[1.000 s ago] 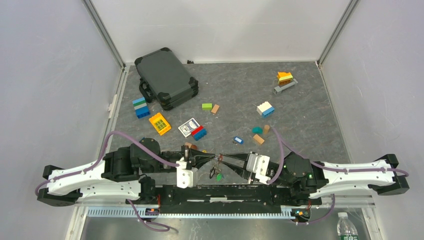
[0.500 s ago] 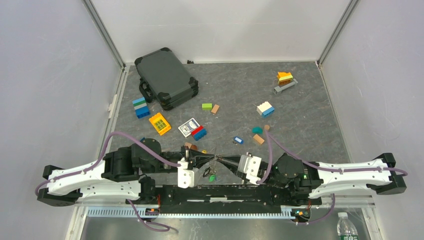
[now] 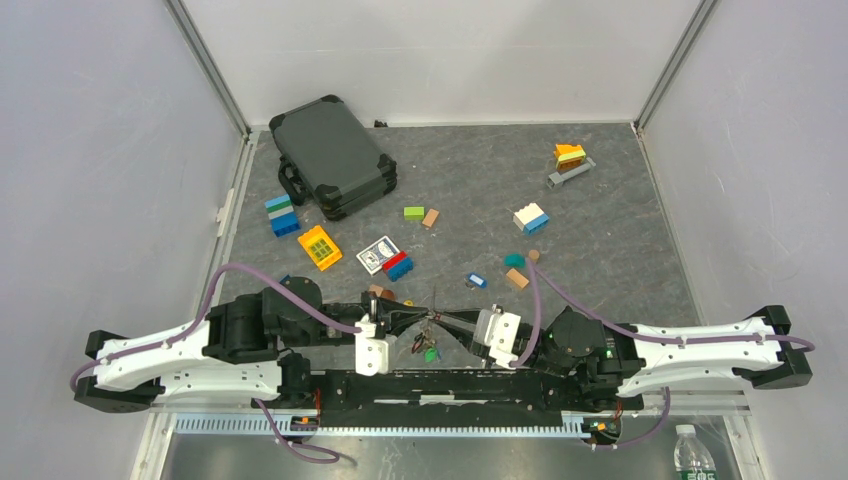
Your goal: Remove the keys from the keyring
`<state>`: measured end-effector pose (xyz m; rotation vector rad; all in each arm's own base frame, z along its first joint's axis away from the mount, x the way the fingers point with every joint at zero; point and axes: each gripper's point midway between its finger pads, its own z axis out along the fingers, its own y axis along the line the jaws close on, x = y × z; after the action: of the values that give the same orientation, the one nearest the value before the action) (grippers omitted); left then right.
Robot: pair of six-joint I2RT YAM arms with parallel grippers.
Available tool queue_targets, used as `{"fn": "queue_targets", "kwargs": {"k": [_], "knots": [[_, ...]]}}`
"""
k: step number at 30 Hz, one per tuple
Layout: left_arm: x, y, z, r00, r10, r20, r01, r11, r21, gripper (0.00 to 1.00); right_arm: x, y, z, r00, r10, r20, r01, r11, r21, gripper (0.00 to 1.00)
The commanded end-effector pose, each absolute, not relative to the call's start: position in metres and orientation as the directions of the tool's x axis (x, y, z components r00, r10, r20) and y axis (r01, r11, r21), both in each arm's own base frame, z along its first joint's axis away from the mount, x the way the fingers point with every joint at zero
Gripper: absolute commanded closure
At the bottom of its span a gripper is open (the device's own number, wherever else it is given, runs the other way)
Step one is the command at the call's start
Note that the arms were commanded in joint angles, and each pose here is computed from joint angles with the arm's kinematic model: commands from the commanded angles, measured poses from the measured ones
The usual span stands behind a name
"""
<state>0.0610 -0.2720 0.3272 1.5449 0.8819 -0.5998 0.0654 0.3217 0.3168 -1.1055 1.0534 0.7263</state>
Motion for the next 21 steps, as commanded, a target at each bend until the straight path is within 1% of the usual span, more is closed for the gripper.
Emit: {"fn": "queue_targets", "kwargs": {"k": [1,10,15,21], "knots": [[0.057,-0.271,0.367,0.578,0.069,-0.813,0.81,0.066,0.582,0.98,0.07,0.319,0.316,0.353,-0.052,-0.934,-0.874,0.337,-0.349,0.78],[0.053,-0.267,0.373,0.573,0.02,-0.819,0.816,0.083,0.572,0.98,0.07,0.323,0.307,0.353,-0.082,-0.932,-0.874,0.327,-0.36,0.78],[0.049,-0.267,0.375,0.566,-0.011,-0.824,0.822,0.079,0.564,0.98,0.071,0.324,0.305,0.353,-0.091,-0.931,-0.873,0.326,-0.363,0.8],[0.044,-0.268,0.378,0.552,-0.055,-0.832,0.833,0.073,0.548,0.98,0.074,0.327,0.3,0.36,-0.129,-0.924,-0.863,0.331,-0.382,0.79]]}}
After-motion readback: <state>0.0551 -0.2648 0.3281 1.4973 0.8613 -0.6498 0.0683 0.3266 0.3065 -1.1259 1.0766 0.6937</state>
